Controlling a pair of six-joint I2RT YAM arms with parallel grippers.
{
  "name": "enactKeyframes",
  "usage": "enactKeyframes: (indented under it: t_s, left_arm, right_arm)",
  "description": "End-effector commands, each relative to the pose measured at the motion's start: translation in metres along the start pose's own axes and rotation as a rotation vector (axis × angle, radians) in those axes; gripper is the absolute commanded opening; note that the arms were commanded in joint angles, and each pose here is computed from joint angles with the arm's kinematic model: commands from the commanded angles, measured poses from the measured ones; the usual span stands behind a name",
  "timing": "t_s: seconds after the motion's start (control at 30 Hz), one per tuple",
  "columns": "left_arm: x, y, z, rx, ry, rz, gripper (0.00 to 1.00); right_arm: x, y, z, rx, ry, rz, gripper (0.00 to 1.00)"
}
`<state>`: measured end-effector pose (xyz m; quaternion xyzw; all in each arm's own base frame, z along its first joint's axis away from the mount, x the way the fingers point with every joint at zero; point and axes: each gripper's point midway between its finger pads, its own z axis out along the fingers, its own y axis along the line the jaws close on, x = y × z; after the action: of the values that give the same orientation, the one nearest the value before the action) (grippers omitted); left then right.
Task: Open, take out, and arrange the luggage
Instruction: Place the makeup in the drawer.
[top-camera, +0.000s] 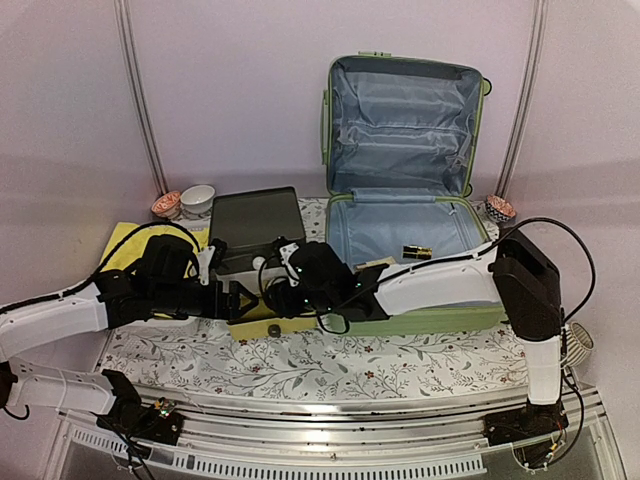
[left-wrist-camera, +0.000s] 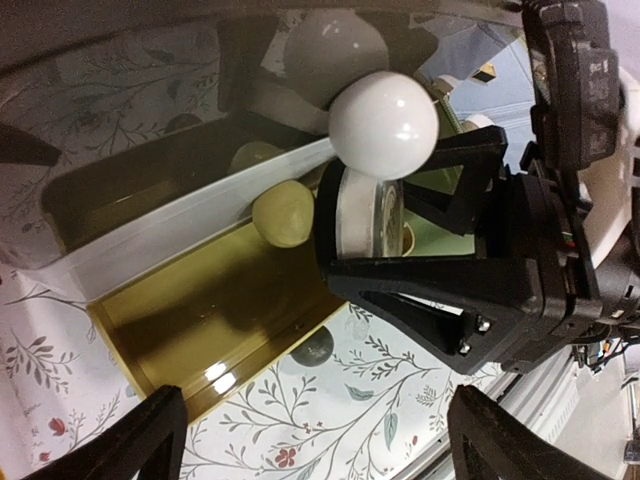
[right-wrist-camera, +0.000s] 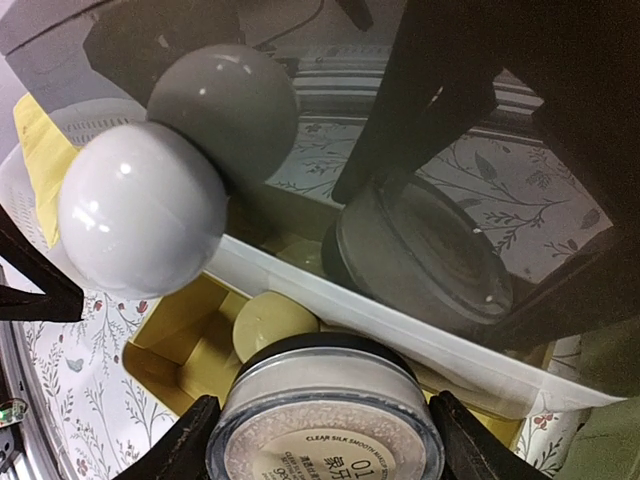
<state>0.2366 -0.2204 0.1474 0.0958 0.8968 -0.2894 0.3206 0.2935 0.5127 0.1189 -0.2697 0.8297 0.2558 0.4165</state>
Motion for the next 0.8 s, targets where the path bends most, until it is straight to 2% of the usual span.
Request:
enactKeyframes:
  t_s: [0.0, 0.47, 0.77]
  left_arm:
    - [-0.004, 0.005, -0.002, -0.010, -0.023, 0.005, 0.93]
    - [-0.004, 0.007, -0.005, -0.014, -0.028, -0.001, 0.93]
    - [-0.004, 0.009, -0.007, -0.020, -0.030, -0.001, 0.93]
  right_arm:
    - [0.062, -0.033, 0.020, 0.146, 0.141, -0.022, 0.60]
    - [0.092, -0.044, 0.016, 0.269, 0.172, -0.091, 0.58]
    - [0.097, -0.033, 0.007, 0.200, 0.230, -0.082, 0.58]
